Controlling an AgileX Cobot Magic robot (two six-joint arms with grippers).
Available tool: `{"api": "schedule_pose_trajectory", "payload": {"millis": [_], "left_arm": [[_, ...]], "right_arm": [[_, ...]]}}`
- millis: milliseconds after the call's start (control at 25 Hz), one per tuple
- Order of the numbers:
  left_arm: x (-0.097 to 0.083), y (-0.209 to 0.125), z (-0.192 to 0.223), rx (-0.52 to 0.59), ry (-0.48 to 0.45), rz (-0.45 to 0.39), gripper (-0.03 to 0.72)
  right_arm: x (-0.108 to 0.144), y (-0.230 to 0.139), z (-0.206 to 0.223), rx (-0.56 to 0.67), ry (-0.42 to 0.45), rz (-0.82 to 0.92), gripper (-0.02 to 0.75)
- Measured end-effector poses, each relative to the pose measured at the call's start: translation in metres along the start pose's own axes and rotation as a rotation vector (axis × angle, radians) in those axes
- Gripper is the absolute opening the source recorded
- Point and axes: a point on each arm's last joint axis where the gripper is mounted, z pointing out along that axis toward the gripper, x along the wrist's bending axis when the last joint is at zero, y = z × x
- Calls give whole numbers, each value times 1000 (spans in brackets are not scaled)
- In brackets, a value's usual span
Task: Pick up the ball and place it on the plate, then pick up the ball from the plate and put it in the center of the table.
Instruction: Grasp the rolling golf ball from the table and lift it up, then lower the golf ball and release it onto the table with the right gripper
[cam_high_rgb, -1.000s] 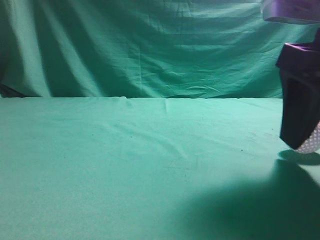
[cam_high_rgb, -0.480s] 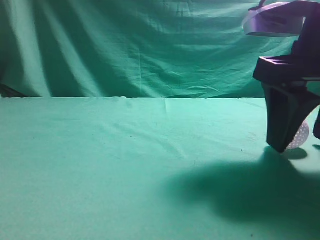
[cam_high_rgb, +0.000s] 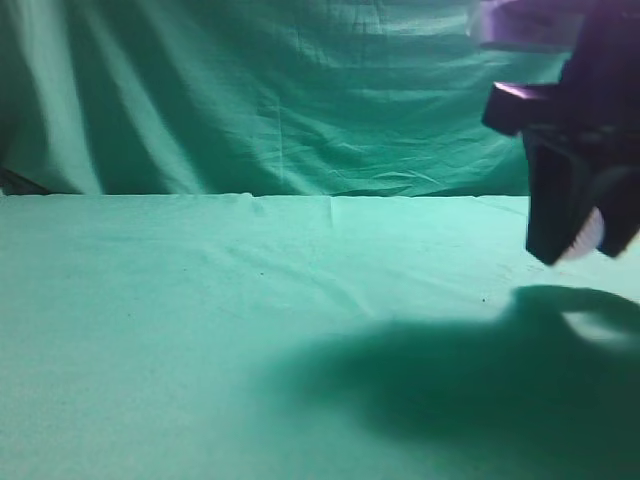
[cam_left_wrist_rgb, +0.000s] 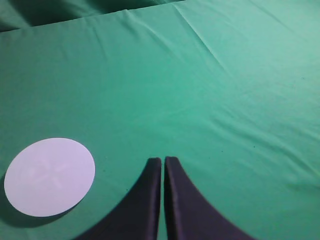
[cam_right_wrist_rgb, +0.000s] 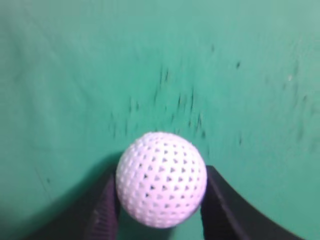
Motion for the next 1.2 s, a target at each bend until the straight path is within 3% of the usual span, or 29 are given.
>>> {"api": "schedule_pose_trajectory", "payload": {"millis": [320,640,880,1200], "left_arm": [[-5,0,1,0,-34,17,0],[-10,2,-16,-72,-20,47,0],[-14,1,-29,-119,4,90,0],[-9,-32,-9,-57,32,36,0]], "right_arm": [[0,64,-44,-95,-3,-22,342],[30,112,-77,-200,71,-134,342],[48,145,-41,-137,103,-190,342],[66,170,23,-58,165,-262,342]]}}
